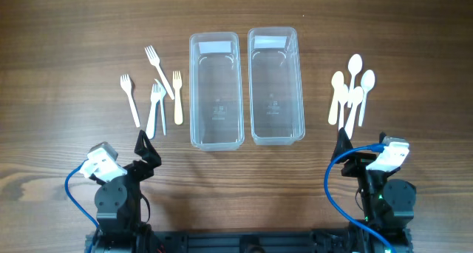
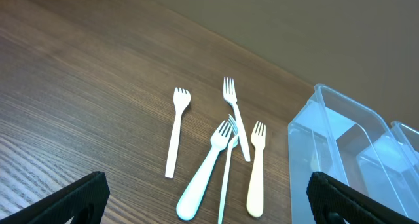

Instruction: Pack container

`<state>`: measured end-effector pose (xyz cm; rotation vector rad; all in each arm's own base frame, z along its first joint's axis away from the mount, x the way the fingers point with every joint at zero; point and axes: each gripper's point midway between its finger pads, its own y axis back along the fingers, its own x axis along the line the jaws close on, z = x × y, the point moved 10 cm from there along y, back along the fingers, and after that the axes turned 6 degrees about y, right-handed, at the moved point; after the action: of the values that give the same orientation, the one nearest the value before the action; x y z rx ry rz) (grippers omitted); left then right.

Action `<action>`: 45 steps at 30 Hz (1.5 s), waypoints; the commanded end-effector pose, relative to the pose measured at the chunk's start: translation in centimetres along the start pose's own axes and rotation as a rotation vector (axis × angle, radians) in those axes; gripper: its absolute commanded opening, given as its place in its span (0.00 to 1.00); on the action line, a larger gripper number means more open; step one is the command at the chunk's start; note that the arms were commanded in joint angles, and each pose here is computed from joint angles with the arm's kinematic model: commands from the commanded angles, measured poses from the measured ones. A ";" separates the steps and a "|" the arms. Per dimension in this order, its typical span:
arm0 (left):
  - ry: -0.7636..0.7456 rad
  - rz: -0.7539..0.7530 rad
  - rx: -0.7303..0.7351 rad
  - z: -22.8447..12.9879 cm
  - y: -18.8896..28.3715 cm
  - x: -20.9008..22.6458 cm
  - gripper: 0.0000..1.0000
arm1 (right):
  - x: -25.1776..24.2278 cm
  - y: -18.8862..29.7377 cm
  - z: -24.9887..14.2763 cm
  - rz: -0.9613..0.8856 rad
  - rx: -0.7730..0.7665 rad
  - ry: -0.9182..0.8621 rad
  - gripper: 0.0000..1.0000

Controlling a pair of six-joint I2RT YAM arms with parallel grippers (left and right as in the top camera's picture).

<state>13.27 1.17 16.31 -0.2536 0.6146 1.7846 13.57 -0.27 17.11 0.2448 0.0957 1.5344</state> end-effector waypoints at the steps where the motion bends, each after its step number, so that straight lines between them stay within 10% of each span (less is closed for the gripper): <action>1: 0.012 -0.007 -0.004 -0.1 0.0 0.1 1.00 | 0.0 0.0 0.0 0.000 -0.002 -0.014 1.00; 33: 0.012 -0.007 -0.004 -0.1 0.0 0.1 1.00 | 0.0 0.0 0.0 0.003 -0.001 -0.015 1.00; 45: 0.015 -0.022 -0.002 -0.1 0.0 -0.1 1.00 | 2.3 0.2 -0.4 0.322 0.074 -0.180 1.00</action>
<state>13.27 1.17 16.31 -0.2536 0.6146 1.7846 13.45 1.12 17.10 0.3431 0.0340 1.7129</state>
